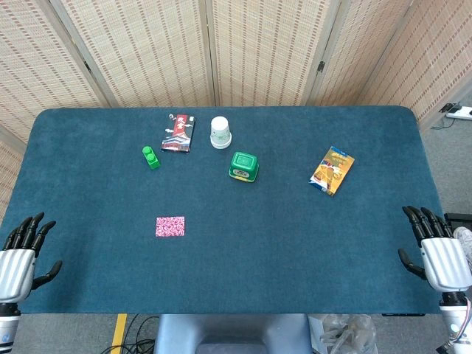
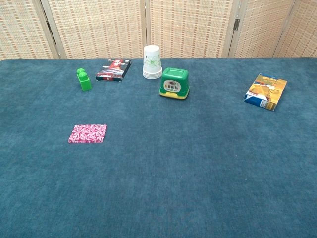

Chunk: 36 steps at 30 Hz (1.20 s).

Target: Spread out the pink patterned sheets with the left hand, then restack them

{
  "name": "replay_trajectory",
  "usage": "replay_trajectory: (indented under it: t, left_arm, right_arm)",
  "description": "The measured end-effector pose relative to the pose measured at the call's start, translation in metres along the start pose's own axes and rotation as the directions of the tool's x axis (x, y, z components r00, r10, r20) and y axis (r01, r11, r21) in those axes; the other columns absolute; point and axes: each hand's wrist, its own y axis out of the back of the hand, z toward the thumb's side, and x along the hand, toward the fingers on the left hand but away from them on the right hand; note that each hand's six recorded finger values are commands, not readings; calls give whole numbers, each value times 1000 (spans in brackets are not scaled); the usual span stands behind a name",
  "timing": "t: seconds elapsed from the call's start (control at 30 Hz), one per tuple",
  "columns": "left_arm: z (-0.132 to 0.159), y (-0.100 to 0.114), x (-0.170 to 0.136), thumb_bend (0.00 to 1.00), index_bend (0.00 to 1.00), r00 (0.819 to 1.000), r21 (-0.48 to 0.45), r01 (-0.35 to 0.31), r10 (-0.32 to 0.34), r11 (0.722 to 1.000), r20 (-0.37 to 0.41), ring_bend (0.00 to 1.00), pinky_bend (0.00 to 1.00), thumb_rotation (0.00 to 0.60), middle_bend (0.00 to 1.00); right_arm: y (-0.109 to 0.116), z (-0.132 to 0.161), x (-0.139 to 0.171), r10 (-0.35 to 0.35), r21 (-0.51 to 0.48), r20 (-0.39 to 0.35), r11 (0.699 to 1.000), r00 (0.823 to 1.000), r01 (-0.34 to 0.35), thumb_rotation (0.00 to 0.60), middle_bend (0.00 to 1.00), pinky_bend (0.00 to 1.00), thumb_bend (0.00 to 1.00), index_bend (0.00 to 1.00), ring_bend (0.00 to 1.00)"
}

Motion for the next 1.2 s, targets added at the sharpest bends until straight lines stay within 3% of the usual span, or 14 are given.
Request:
replay_trajectory:
  t: [0.8,1.03,1.2]
  left_arm:
    - [7,-5,9,284,180,1000,-7,9,-9,1000,25,82,167,600,89]
    - [17,-3,20,284,218,998,-13,-3,3,1000,68,159,181,600,169]
    - [34,-4,42,284,251,990,-20,1,2,1000,142,282,286,600,286]
  right_arm:
    - [3,2,2,-19,-7,-1,1000,1000,19,600,154,126,378,35,76]
    - [2,2,1,-16,-11,1,1000,1000,16,600,159,126,381,35,93]
    - [3,5,-1,-16,-11,-12,1000,1000,16,600,161,126,381,36,99]
